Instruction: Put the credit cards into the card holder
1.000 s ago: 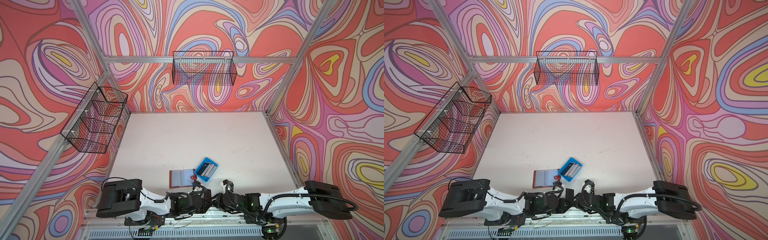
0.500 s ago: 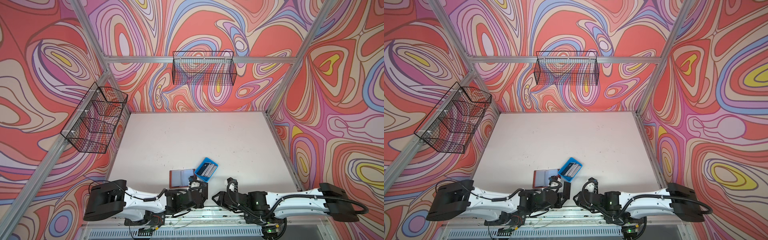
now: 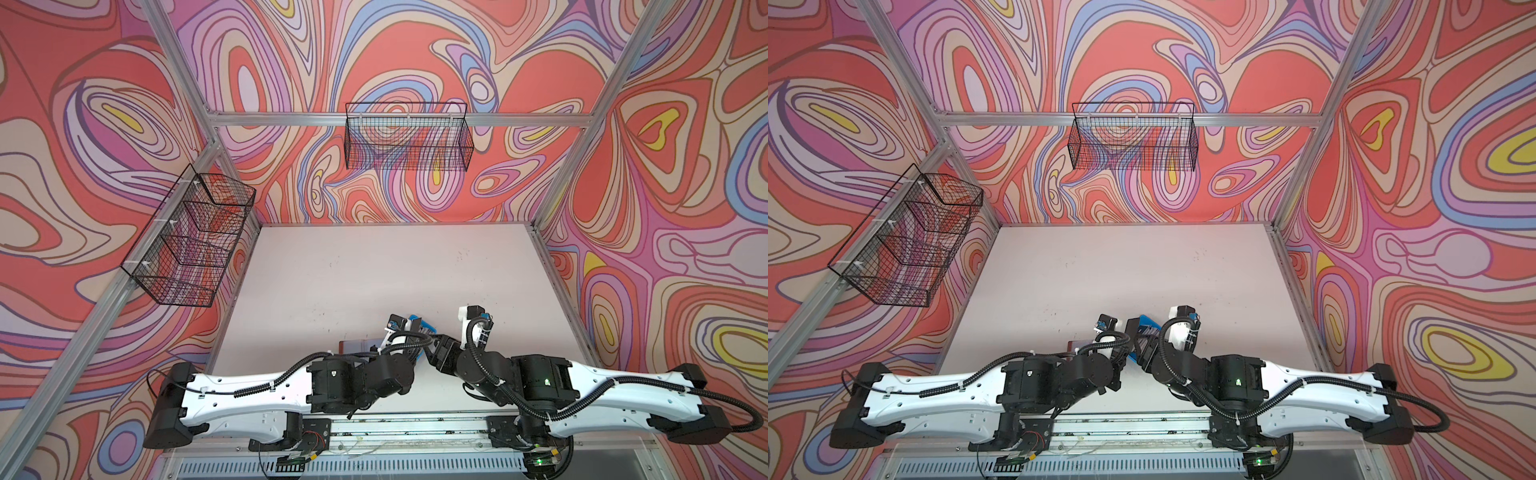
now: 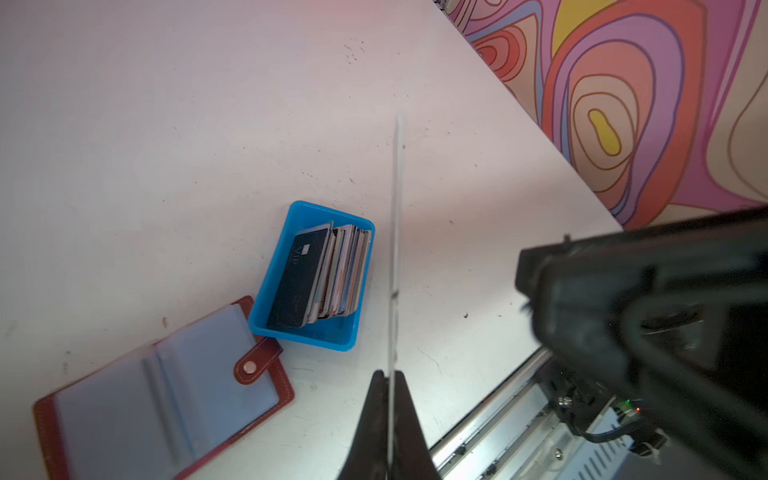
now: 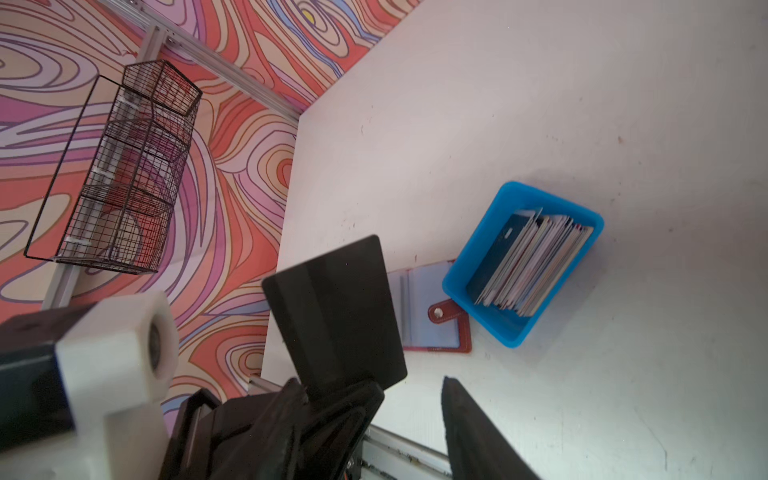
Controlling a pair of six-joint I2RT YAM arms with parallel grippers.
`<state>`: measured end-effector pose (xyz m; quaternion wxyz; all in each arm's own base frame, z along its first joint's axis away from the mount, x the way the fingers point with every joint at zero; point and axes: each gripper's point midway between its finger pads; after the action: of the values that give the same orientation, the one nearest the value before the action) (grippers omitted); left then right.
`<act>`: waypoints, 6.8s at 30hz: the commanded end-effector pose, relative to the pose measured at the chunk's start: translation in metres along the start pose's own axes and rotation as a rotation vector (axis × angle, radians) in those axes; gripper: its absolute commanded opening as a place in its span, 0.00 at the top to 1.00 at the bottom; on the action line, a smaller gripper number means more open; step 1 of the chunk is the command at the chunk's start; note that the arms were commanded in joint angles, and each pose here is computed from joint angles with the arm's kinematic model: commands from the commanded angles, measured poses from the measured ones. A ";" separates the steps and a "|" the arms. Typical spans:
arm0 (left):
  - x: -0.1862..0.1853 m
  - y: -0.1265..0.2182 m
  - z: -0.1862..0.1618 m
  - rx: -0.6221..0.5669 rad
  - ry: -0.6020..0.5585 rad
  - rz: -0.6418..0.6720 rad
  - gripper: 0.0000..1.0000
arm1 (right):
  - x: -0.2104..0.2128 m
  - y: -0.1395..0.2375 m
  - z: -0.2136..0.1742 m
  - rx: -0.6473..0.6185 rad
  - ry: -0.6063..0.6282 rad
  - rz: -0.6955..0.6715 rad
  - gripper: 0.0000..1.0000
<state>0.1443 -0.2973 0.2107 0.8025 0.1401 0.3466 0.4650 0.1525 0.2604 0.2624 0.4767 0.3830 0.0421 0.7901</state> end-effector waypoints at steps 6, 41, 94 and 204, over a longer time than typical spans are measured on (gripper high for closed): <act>0.010 0.001 0.015 -0.072 -0.206 0.071 1.00 | 0.019 -0.001 0.027 -0.132 0.087 0.032 0.42; 0.017 -0.001 0.022 -0.075 -0.188 0.000 0.51 | 0.004 -0.080 0.015 -0.054 -0.005 -0.043 1.00; 0.266 -0.044 -0.052 0.193 0.727 0.365 0.51 | -0.027 -0.172 -0.045 0.228 0.122 0.020 1.00; 0.241 -0.049 -0.115 0.373 0.780 0.236 0.58 | -0.058 -0.204 -0.136 0.373 0.185 -0.223 0.46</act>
<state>0.2079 -0.1396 0.0260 0.5583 0.0858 0.6572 0.4991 0.2254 0.3794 0.0422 0.4538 0.3982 0.2642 0.7521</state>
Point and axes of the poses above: each gripper's point midway between its finger pads, its own y axis back along the fingers, its own x axis along the line the jaws close on, z = x × y, and after that the axes turned 14 degrees about y, right-handed
